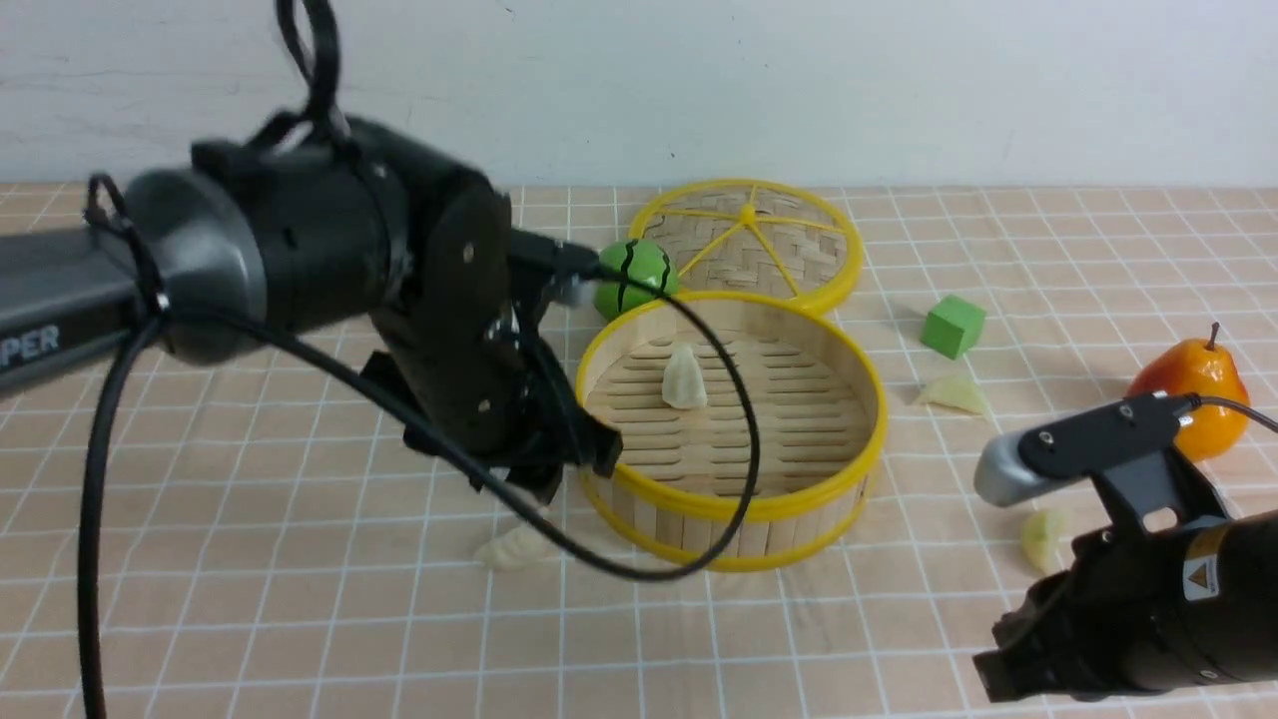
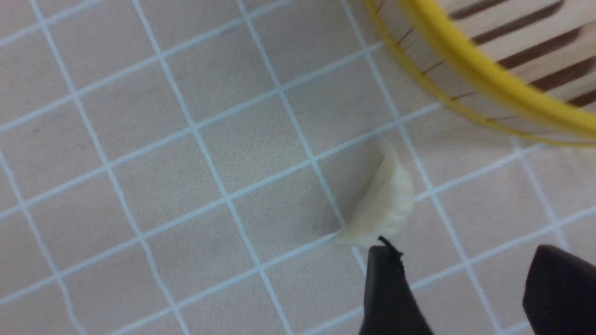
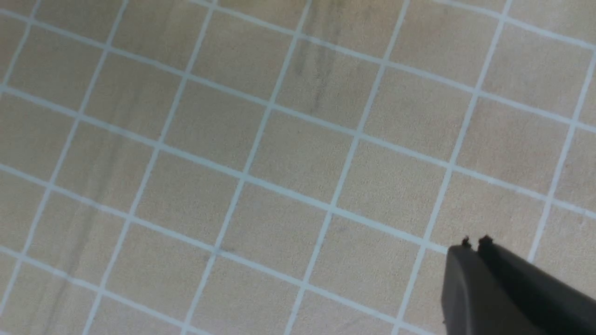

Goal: Put the dumplings into the steamer on the table with the brown tablecloth.
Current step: 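Reach for and grasp a dumpling on the table with the left gripper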

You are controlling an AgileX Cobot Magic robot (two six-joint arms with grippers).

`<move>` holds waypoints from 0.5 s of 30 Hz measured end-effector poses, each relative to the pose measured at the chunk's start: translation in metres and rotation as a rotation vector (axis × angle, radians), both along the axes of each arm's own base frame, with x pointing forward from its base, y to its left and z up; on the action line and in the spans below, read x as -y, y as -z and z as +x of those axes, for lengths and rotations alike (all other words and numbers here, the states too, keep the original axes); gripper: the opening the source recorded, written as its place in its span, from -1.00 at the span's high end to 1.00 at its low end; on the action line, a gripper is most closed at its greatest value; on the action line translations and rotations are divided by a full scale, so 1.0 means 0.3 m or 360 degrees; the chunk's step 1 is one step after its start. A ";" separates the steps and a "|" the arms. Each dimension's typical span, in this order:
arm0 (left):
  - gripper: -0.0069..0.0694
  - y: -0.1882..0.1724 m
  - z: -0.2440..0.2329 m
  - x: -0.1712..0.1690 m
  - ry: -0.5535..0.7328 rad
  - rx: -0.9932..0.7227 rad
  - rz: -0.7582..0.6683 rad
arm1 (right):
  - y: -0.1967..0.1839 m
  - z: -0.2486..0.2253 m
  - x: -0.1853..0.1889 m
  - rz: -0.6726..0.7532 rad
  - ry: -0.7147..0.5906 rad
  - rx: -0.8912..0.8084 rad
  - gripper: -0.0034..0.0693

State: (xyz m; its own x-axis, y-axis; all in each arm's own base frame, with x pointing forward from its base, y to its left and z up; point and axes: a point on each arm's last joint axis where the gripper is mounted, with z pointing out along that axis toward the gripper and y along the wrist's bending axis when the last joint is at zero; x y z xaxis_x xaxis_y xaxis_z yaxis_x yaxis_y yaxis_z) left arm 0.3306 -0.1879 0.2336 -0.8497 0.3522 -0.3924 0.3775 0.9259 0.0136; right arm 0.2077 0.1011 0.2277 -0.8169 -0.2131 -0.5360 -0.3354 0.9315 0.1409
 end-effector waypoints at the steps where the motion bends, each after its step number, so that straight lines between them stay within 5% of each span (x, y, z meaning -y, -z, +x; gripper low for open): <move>1: -0.19 0.049 0.001 0.001 0.0027 0.0009 0.0007 | 0.000 0.000 -0.001 0.0006 0.0003 0.0001 0.83; 11: -0.15 0.250 0.067 0.035 0.0034 0.0099 -0.0012 | -0.002 0.003 -0.001 0.0013 0.0007 0.0014 0.82; 15: 0.16 0.250 0.068 0.034 -0.0068 0.0059 -0.0028 | -0.002 0.003 -0.001 0.0013 0.0007 0.0014 0.81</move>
